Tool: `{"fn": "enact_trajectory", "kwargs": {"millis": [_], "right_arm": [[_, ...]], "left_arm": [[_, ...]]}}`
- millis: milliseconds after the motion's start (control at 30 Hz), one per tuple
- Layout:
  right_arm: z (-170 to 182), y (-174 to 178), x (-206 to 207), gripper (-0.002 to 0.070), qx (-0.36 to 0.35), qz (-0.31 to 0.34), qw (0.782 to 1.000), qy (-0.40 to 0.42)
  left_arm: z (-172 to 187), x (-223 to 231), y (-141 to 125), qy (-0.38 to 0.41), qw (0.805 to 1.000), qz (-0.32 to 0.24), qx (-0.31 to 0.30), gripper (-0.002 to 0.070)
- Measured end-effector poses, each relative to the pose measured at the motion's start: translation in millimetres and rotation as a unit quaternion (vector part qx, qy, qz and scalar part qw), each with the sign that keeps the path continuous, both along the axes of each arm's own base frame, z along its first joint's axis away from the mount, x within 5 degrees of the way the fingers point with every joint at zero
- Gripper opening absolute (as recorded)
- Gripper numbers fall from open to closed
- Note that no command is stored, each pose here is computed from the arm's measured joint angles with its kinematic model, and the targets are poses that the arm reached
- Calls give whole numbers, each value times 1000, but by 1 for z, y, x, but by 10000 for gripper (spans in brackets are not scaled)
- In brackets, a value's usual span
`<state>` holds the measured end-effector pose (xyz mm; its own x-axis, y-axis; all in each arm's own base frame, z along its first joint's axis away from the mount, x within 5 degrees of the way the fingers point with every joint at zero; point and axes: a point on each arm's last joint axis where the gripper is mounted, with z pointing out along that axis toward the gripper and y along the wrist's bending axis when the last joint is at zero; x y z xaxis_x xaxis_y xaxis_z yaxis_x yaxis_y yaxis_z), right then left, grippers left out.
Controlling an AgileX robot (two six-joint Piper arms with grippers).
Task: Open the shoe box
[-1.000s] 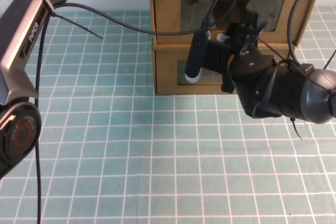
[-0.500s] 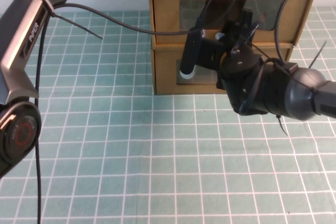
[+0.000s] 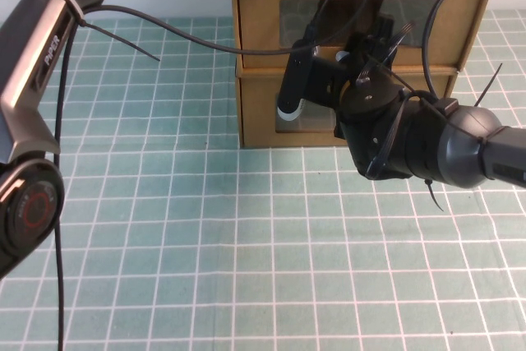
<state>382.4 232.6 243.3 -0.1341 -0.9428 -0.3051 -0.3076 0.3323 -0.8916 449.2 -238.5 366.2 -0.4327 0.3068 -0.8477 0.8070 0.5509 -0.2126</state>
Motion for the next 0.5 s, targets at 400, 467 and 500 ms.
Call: {"fn": "enact_trajectory", "kwargs": {"millis": [400,467,500], "right_arm": [[0,1,0,369,-1,0,1000,0],[0,1,0,368,-1,0,1000,0],[0,1,0,368,-1,0,1000,0]], "left_arm": [[0,0,0,0,1000,0,0,-7],[0,0,0,0,1000,0,0,-7],[0,0,0,0,1000,0,0,-7]]}}
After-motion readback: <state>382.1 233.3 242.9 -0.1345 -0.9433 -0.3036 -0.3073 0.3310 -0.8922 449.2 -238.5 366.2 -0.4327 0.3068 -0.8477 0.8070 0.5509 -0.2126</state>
